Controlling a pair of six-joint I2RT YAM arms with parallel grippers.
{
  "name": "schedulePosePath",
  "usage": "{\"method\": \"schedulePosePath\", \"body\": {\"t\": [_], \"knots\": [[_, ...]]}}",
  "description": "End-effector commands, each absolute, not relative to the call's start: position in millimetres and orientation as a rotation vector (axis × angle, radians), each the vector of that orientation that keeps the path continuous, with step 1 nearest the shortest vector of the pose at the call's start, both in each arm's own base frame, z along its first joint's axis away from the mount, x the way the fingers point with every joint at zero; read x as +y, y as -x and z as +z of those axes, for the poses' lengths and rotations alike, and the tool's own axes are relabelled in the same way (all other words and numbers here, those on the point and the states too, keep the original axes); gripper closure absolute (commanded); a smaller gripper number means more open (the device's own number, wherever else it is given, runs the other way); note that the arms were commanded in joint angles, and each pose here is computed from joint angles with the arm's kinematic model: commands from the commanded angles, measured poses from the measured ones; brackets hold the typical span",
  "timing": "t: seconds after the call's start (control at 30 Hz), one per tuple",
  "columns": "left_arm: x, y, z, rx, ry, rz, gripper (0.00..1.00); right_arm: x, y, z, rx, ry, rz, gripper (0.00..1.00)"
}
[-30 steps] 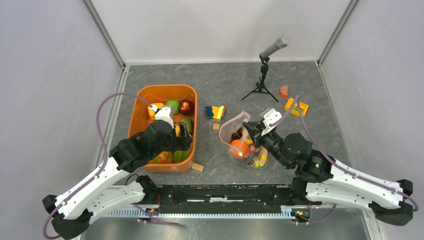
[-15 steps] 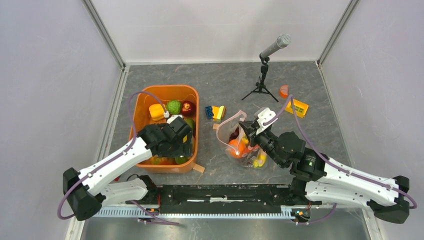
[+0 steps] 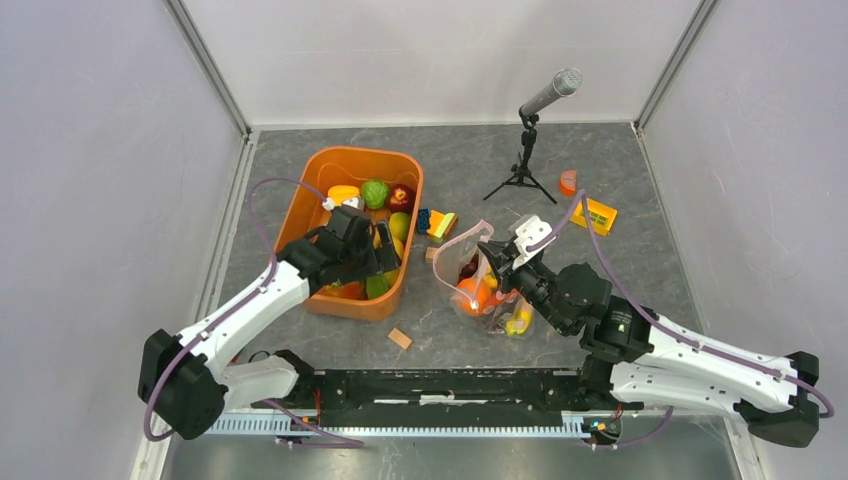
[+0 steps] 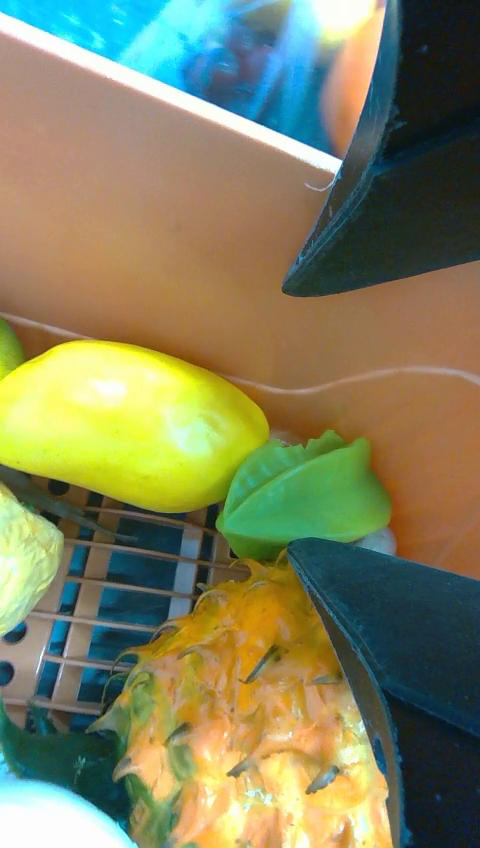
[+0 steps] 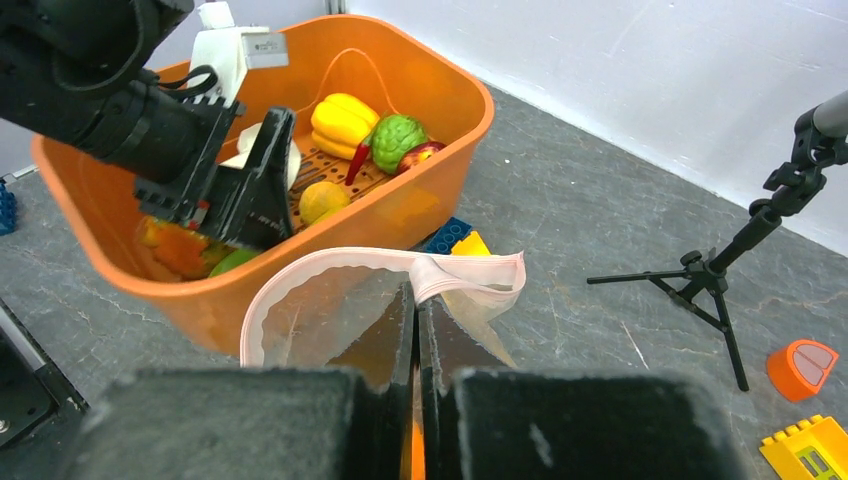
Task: Place the food in the zip-top bag and seal the zipper
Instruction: Adjust the bin at the center of the board.
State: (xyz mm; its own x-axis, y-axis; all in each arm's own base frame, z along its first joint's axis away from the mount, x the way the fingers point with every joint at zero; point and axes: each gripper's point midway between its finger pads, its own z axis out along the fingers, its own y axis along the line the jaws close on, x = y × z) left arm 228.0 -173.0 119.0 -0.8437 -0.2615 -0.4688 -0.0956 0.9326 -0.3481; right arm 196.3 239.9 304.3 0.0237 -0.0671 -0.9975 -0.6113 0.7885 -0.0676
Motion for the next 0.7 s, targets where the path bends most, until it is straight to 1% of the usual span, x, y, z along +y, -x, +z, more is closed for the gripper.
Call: {"method": "schedulePosePath", "body": {"t": [0.0, 0.13, 0.2, 0.33, 0.4, 0.43, 0.5, 0.57, 0.67], "knots": [[-126, -264, 91, 2.496, 0.258, -0.136, 0.0, 232, -197, 331, 1.447, 0.494, 0.487, 0.98], [-113, -293, 109, 2.405, 0.341, -0.119, 0.0, 231, -197, 334, 1.444, 0.491, 0.492, 0.98], [-115, -299, 129, 2.345, 0.349, -0.167, 0.0, 231, -196, 334, 1.445, 0.491, 0.493, 0.98], [-124, -300, 177, 2.112, 0.355, -0.374, 0.0, 231, -197, 335, 1.443, 0.486, 0.493, 0.97], [-120, -294, 194, 2.011, 0.355, -0.431, 0.0, 232, -197, 336, 1.441, 0.491, 0.495, 0.97], [-118, -289, 197, 1.999, 0.352, -0.436, 0.0, 234, -197, 335, 1.442, 0.495, 0.496, 0.97], [-107, -276, 194, 2.026, 0.39, -0.402, 0.0, 237, -197, 335, 1.443, 0.503, 0.5, 0.97], [-90, -261, 173, 2.133, 0.469, -0.284, 0.01, 241, -198, 334, 1.444, 0.511, 0.505, 0.97], [-71, -242, 146, 2.296, 0.49, -0.095, 0.01, 247, -198, 333, 1.444, 0.525, 0.513, 0.98]]}}
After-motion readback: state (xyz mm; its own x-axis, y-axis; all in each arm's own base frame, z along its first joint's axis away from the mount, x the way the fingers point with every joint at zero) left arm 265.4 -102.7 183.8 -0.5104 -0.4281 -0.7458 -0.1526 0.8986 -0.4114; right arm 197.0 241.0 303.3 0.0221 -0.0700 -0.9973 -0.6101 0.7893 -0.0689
